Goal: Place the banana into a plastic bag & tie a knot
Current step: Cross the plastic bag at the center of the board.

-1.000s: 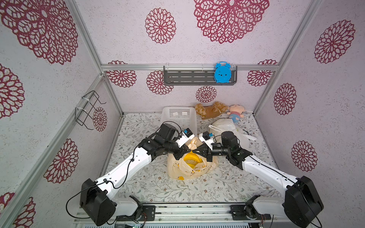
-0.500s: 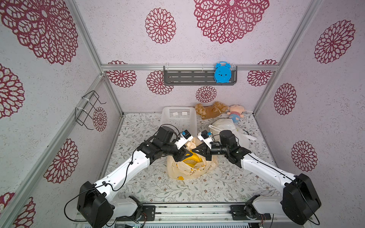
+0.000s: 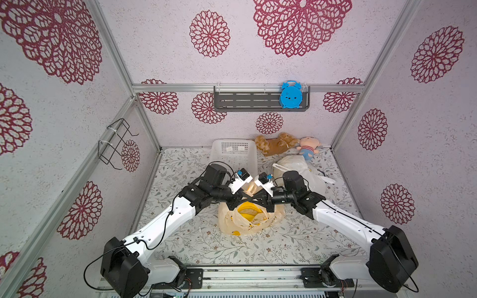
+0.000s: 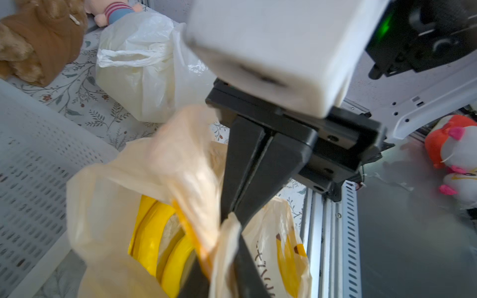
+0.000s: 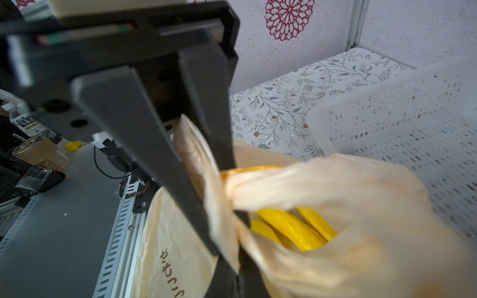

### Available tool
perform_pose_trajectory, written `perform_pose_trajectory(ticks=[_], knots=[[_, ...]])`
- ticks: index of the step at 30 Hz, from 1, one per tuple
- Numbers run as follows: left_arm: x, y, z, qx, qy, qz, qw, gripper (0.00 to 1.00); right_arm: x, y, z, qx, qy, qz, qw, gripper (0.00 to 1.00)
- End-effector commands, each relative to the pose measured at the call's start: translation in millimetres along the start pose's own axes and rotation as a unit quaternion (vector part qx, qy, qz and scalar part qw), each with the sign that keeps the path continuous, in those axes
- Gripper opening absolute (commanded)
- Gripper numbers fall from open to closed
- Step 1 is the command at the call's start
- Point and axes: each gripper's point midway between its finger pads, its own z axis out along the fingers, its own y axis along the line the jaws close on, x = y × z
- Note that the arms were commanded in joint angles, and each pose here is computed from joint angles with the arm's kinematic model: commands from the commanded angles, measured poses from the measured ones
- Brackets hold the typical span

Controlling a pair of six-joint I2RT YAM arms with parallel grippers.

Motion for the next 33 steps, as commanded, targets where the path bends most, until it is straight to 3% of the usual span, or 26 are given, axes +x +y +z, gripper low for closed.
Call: perform_pose_trajectory(ticks=[1,6,12,19,29,33], knots=[[-11.1,3.5,-2.2,0.002,-0.018,-0.001,1.0,0.0,-15.8,-0.4,-3.8,0.014,-0.014,-0.019,1.0,0.06],[-10.5,14.4,-2.9,-0.031,-0.024,-0.001,0.999,0.0,-26.7,-5.1,-20.4,0.043,-0.046,-0.005,0.998,0.38],[-15.1,31.7,-4.5,-0.095,-0.053,0.018,0.994,0.0,-54.6,-34.1,-55.6,0.111,-0.109,0.09,0.984,0.74],[-17.2,41.1,-0.1,-0.158,-0.053,0.051,0.985,0.0,-81.0,-40.4,-55.0,0.068,-0.143,0.162,0.974,0.75],[-18.6,34.8,4.9,-0.167,-0.047,0.07,0.982,0.0,-84.8,-39.4,-28.5,0.045,-0.118,0.171,0.977,0.75],[-17.3,35.7,7.6,-0.172,-0.042,0.072,0.982,0.0,-85.6,-38.8,-16.3,0.038,-0.105,0.171,0.979,0.7]])
